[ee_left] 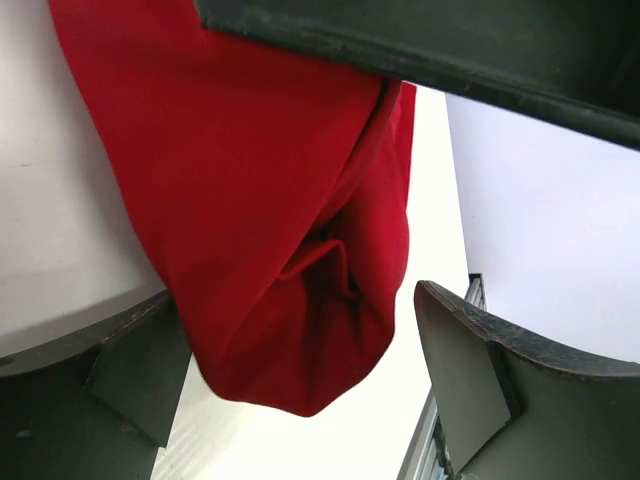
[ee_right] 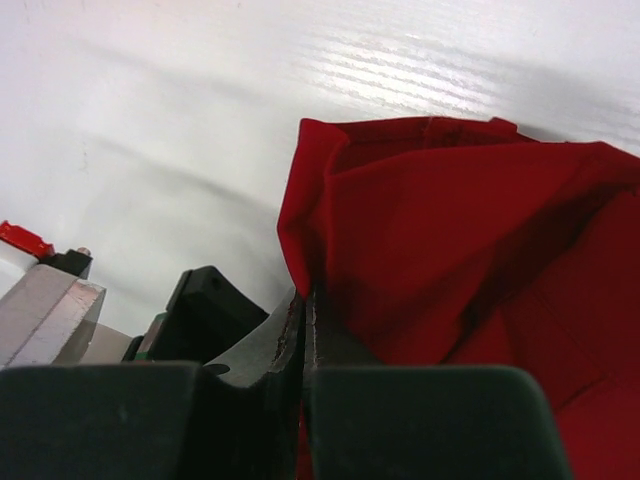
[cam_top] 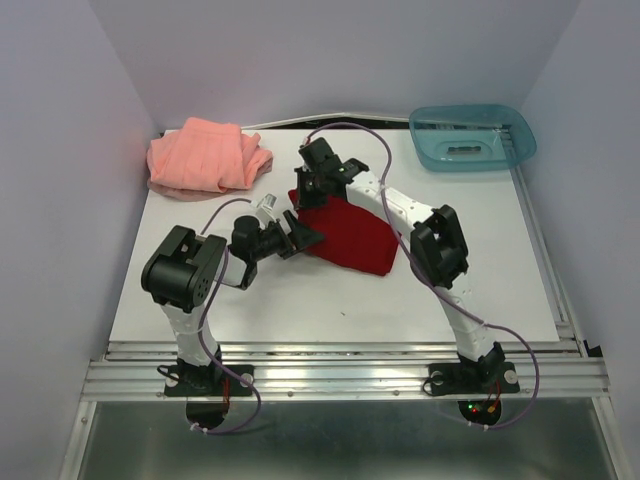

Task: Fold and stack the skirts
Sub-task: Neatly place the folded skirt to the corner

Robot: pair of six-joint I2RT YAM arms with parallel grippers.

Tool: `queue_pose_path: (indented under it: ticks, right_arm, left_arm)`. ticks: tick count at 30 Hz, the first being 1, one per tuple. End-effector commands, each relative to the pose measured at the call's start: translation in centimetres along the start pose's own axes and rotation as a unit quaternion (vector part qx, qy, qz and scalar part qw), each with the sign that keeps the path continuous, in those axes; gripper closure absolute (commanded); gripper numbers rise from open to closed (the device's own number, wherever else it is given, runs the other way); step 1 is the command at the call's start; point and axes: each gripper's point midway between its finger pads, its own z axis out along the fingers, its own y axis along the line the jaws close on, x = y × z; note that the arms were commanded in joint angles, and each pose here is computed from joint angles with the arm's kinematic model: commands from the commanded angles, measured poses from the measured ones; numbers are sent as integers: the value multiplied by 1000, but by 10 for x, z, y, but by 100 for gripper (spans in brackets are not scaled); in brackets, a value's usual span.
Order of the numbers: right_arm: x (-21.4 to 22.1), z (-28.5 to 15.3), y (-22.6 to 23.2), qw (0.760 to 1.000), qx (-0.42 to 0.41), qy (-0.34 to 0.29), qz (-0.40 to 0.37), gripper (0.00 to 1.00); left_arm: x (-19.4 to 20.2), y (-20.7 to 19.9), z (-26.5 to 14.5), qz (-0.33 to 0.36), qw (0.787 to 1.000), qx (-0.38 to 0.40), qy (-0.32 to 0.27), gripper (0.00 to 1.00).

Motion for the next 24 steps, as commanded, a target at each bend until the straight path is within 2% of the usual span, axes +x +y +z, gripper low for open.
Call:
queue_pose_path:
  ticks: [1,8,14,17,18,20,21,22,23,24]
  right_arm:
    - [-24,-34,23,999,-41,-34,9,99]
    - [-17,-32,28,998,-57,-18,21,99]
    - [-24,-34,34,997,-66,-27,22,99]
    - [-24,-36,39,996,-78,-23,24,99]
    - [-24,-36,40,996,-79,-23,24,99]
    - [-25,-38,42,996,-84,-24,21,98]
    - [-29,-40,40,996,-88,-27,22,85]
    - [-29,-41,40,996,-88,-27,20,74]
    - [-36,-43,34,996,-84,-36,14,51]
    - [-43,-45,27,996,-75,-47,10,40]
  left_arm:
    - [-16,-29,1,30,997,58,-28,1]
    - [-23,-19,15,14,998,51,-38,1]
    - [-22,6,21,4,999,-7,-51,8]
    - [-22,11,24,3,999,-15,-46,25]
    - [-21,14,24,0,999,-22,-46,38]
    - [-22,18,25,-4,998,-31,-47,52]
    - [-21,22,26,-6,998,-43,-41,64]
    - [-20,25,26,-6,998,-52,-40,70]
    - [-23,28,25,-5,997,-60,-44,76]
    - [-23,28,24,-4,997,-63,-42,93]
